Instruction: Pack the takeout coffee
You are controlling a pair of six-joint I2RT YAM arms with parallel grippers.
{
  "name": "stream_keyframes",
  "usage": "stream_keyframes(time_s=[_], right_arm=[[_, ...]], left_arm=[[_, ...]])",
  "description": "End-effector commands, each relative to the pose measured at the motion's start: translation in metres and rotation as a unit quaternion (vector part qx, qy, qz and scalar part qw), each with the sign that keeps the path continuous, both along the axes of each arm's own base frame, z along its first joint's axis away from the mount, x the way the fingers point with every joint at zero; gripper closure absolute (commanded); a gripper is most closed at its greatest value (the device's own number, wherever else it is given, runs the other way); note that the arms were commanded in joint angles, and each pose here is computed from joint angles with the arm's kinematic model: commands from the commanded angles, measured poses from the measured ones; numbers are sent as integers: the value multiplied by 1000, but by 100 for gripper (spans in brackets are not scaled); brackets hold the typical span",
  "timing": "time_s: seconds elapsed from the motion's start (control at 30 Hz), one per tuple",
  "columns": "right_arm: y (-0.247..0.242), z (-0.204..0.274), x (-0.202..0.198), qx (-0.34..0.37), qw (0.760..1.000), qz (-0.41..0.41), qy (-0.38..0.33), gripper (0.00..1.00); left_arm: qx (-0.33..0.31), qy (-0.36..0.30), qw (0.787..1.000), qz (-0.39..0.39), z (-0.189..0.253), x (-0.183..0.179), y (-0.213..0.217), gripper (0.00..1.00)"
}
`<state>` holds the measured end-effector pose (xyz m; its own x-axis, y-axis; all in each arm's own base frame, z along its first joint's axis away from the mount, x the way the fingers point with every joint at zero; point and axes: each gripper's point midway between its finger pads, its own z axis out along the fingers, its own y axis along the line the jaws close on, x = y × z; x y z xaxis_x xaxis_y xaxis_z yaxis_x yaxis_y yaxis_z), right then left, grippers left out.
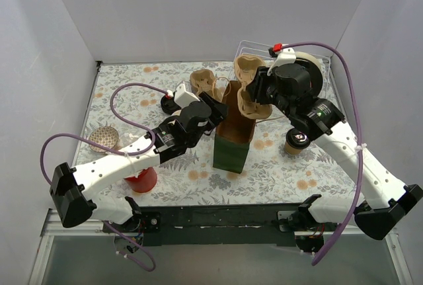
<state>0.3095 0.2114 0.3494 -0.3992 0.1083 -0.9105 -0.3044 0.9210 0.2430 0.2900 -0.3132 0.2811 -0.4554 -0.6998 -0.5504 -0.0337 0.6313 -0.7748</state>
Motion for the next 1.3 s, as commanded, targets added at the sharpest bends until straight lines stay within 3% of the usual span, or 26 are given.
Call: stream_keyframes(time_s=[0.0, 0.07, 0.1, 0.27, 0.4, 0.5, 0.63, 0.8, 0.87, 1.0, 1.27], right_arm=[[-4, 23, -9, 25, 1000, 1, -16, 79], [-4, 23, -12, 21, 1000, 2, -5, 79], [-4, 30, -13, 26, 1000, 2, -7, 79], [4, 32, -19, 38, 999, 17, 6, 80], [8, 40, -23, 60, 998, 22, 0, 80], [10, 54, -28, 77, 997, 21, 0, 81], [25, 67, -39, 109, 993, 31, 33, 82], [39, 82, -39, 146, 988, 17, 54, 84], [38, 67, -39, 113, 989, -6, 93, 84], [34, 64, -42, 123, 983, -47, 127, 85], [27, 57, -41, 140, 981, -86, 99, 85]], left_arm=[[-38, -23, 999, -24, 31, -11, 0, 46], [-34, -29, 998, -34, 36, -15, 2, 41], [-30, -31, 998, -40, 35, -16, 2, 31], [34, -79, 995, -56, 49, -19, 17, 2], [96, -113, 988, -52, 60, -25, 43, 2], [115, -103, 987, -45, 53, -32, 60, 2], [57, -93, 993, -32, 67, -55, 90, 2], [25, -46, 997, -56, 44, -80, 99, 2], [25, -21, 998, -62, 43, -83, 97, 2], [43, 20, 995, -84, 52, -98, 101, 2], [82, -19, 993, -84, 91, -104, 125, 2]])
